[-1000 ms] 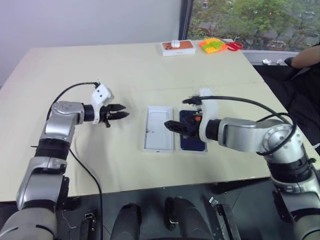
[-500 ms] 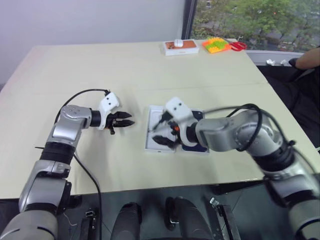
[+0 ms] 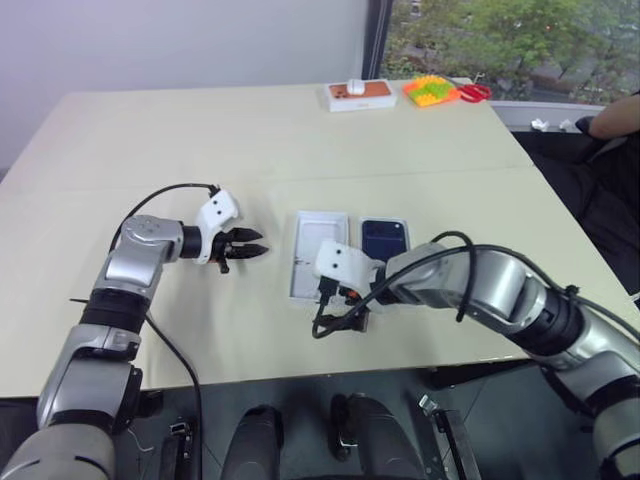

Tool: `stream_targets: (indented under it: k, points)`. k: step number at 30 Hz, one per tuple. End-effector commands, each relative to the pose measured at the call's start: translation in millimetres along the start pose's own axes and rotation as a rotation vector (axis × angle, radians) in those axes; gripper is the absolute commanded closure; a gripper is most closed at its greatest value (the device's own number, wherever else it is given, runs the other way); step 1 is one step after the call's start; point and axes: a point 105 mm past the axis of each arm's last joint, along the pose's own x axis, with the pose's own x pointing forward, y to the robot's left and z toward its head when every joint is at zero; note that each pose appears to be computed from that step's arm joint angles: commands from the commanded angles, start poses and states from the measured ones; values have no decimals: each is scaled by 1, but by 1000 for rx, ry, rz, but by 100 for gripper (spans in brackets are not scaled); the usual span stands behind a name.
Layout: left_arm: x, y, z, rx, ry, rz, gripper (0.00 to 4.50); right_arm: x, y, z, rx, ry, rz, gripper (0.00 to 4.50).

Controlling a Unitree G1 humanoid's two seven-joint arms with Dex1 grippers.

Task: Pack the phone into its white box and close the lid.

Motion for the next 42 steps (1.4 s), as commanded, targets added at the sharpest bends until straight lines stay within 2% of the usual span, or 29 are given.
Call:
stream_targets:
  k: [1,5,8,11,15,25,34,42]
  points:
    - [-5,3,9,22,-40,20,281,4,-3,5,-46,-22,-16,81]
    - [-7,4,6,14,-40,29,281,6,-5,7,-65,-56,-31,289]
    - [-10,6,5,3,-46,42,281,2,-2,11,-75,-146,-36,441]
    - [-11,7,5,-4,-50,51,281,-3,-4,11,-55,-218,-63,446]
    - [-14,10,4,-21,-53,69,281,-21,-12,24,-47,-460,-192,446]
    - [7,-8,11,-16,-72,-36,281,-32,-6,36,259,-813,-134,446]
    - [25,-24,23,-40,-132,-109,281,-24,9,42,410,-919,2,446]
    - [38,-24,43,-47,-200,-103,281,-20,7,34,523,-932,39,446]
